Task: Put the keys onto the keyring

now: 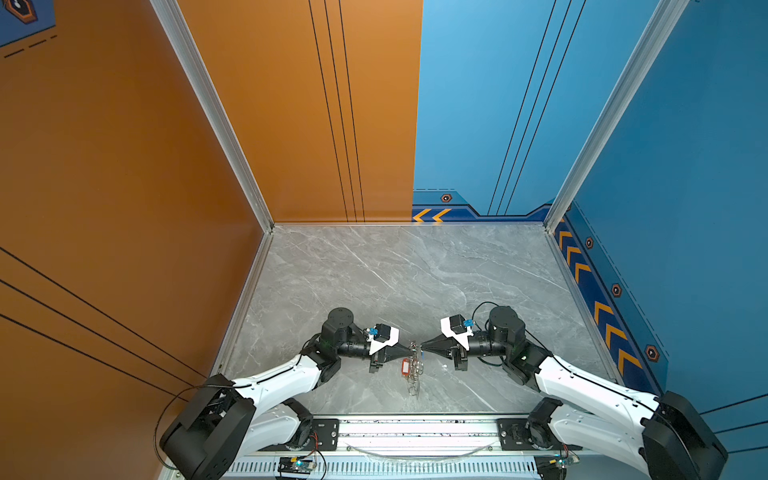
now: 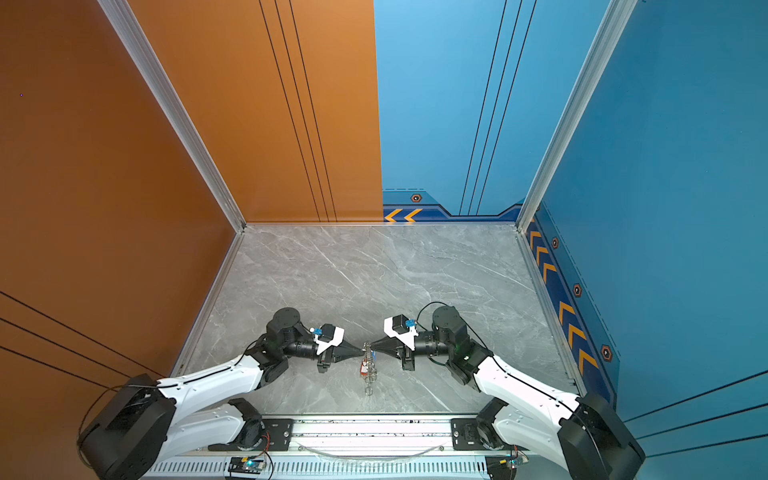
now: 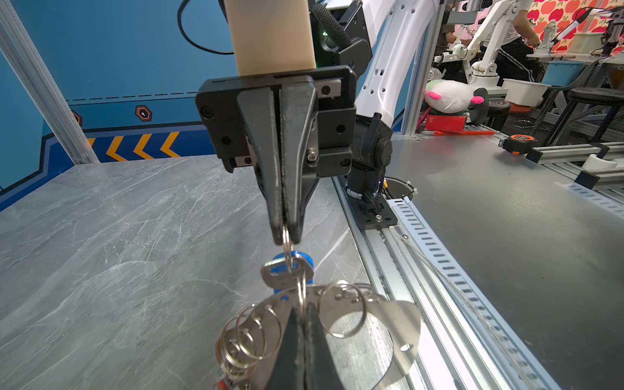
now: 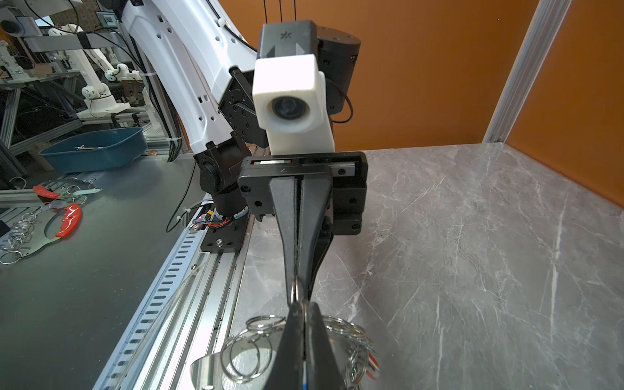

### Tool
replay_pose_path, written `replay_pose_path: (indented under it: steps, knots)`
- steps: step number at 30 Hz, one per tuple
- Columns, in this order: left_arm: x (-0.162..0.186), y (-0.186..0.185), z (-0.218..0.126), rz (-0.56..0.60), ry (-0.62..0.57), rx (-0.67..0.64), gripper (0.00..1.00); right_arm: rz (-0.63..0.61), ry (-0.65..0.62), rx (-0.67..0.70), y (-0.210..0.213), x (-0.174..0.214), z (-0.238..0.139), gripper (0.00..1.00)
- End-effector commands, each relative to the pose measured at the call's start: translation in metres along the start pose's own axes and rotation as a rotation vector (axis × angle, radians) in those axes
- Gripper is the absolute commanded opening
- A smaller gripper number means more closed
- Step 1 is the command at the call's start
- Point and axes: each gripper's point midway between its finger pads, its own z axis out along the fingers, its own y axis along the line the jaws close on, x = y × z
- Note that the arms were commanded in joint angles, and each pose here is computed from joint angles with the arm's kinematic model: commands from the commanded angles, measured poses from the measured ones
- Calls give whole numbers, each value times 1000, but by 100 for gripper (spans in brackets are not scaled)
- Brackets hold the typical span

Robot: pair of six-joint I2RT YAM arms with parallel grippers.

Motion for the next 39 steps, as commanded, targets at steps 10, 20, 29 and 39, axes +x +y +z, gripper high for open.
replay_pose_path:
  steps: [10, 20, 29, 39]
  knots:
    - [-2, -5, 1, -10, -3, 22, 0, -17, -11, -51, 8, -9, 1, 0]
    - [-1, -5, 1, -15, -2, 22, 0, -23, -10, -84, 17, -11, 8, 0]
    - [-2, -6, 1, -13, -5, 26, 0, -34, 4, 3, 3, -9, 8, 0]
    - [-3, -6, 1, -11, -6, 29, 0, -40, 7, 89, -10, -10, 4, 0]
